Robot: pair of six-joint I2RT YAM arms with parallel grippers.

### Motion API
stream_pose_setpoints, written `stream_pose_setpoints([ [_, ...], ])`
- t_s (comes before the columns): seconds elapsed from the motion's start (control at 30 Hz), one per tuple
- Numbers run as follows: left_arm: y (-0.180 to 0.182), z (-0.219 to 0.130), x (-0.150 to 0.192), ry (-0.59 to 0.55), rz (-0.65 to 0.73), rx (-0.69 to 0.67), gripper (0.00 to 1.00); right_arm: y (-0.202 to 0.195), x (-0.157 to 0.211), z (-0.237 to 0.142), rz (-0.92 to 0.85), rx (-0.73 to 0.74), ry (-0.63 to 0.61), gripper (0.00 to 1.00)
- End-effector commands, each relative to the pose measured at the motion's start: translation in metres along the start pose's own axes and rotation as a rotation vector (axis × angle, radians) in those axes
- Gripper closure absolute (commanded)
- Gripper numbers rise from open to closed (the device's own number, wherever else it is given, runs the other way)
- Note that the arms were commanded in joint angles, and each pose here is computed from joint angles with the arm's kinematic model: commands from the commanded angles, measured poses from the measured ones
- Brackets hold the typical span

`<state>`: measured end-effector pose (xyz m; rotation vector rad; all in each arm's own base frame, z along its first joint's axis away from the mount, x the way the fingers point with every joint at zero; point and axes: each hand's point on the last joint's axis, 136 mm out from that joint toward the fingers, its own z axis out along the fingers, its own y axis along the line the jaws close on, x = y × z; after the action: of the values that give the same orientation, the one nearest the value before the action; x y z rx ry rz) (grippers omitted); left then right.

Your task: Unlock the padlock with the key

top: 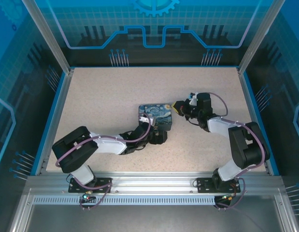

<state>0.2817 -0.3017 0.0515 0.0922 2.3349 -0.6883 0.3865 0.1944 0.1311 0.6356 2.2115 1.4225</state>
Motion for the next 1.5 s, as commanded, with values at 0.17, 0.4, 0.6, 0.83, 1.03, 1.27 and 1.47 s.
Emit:
stream_pose_setpoints([
  [0.17,0.008,0.008,0.004,-0.020,0.077,-0.032,0.01,0.021,-0.002,0.017,-0.021,-0.068,0.027,1.00],
  [0.4,0.002,0.024,0.005,-0.024,0.097,-0.012,0.01,0.012,0.004,0.023,-0.016,-0.048,0.041,1.00],
  [0.6,-0.005,0.035,0.004,-0.037,0.073,0.025,0.01,0.000,0.007,0.025,-0.012,-0.015,0.049,1.00],
  [0.83,-0.022,0.039,-0.003,-0.078,0.014,0.119,0.01,-0.009,0.007,0.027,-0.010,0.010,0.052,1.00],
  [1.03,-0.029,0.036,-0.015,-0.131,-0.076,0.191,0.01,-0.015,0.008,0.028,-0.005,0.026,0.053,1.00],
  [1.27,-0.028,0.034,-0.023,-0.168,-0.158,0.236,0.01,-0.020,0.008,0.029,0.001,0.034,0.057,1.00],
  [1.47,-0.028,0.034,-0.025,-0.194,-0.228,0.271,0.01,-0.022,0.007,0.028,0.004,0.035,0.055,1.00],
])
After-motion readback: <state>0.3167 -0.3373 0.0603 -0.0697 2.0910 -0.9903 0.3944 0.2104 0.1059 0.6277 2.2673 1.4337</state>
